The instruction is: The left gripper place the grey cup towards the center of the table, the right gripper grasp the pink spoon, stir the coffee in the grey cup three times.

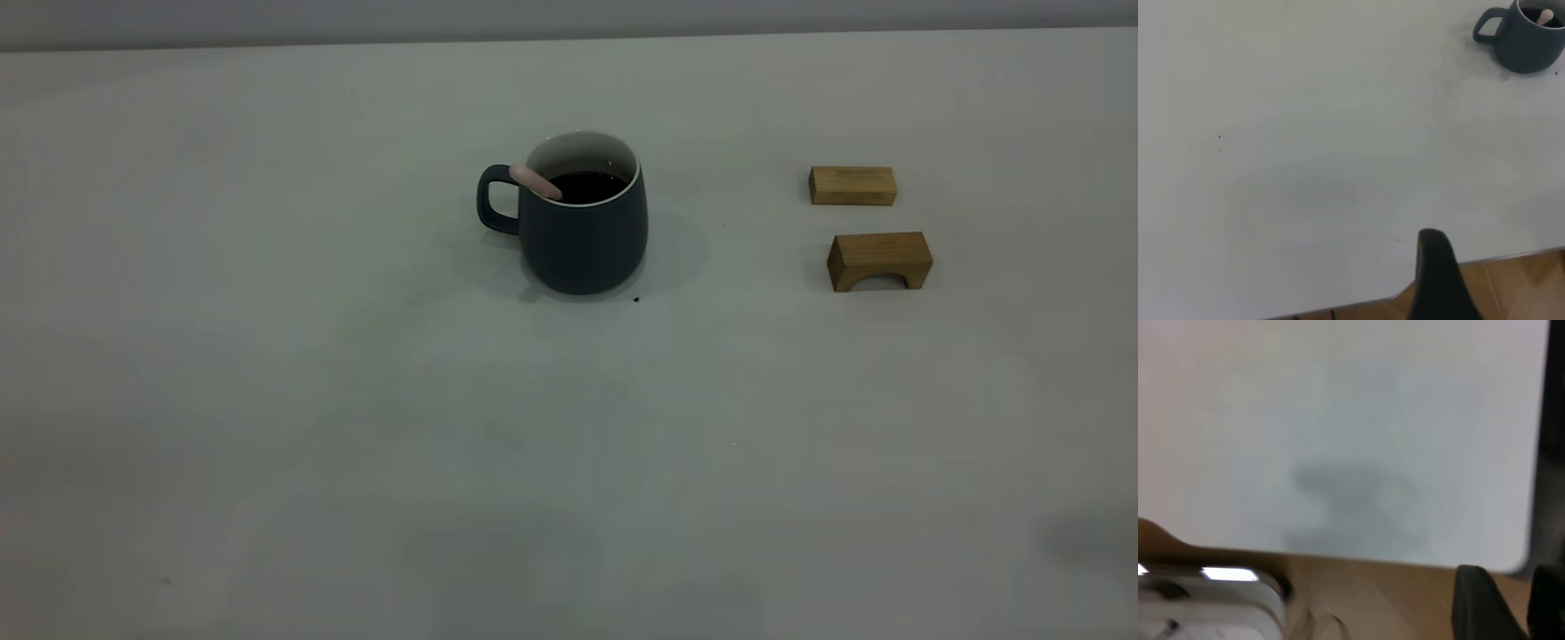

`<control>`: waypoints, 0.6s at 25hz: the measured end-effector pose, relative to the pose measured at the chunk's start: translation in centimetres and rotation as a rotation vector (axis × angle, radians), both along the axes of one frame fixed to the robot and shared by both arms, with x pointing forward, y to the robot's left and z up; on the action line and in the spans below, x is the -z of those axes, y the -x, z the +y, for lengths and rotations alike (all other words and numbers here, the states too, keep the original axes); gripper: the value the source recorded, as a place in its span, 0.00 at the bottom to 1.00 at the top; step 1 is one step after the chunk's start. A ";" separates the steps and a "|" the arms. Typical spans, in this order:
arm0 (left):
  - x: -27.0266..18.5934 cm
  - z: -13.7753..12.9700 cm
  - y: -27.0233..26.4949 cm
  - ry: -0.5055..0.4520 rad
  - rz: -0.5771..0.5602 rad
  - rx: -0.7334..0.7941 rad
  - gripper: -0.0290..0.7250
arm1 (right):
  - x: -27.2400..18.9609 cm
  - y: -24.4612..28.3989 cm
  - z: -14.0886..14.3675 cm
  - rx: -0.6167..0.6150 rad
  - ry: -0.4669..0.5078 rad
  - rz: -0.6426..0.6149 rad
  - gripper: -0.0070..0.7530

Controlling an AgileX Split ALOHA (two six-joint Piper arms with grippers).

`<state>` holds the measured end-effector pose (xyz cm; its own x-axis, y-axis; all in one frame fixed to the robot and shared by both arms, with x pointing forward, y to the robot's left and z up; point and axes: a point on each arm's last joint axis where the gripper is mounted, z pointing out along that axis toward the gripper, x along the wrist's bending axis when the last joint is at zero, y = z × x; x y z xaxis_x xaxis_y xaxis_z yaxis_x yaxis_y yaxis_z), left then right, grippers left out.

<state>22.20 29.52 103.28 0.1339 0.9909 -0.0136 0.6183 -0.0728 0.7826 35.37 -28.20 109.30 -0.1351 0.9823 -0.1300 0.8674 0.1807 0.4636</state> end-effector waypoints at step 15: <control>0.0 0.0 0.0 0.001 0.000 -0.001 0.73 | 4.8 10.8 -2.6 0.156 -0.153 -0.421 0.32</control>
<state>22.20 29.52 103.28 0.1333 0.9910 -0.0144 0.6184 -0.0718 0.7825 24.52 -30.81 104.49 0.0494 0.9988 0.0064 0.6093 -0.0352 0.7921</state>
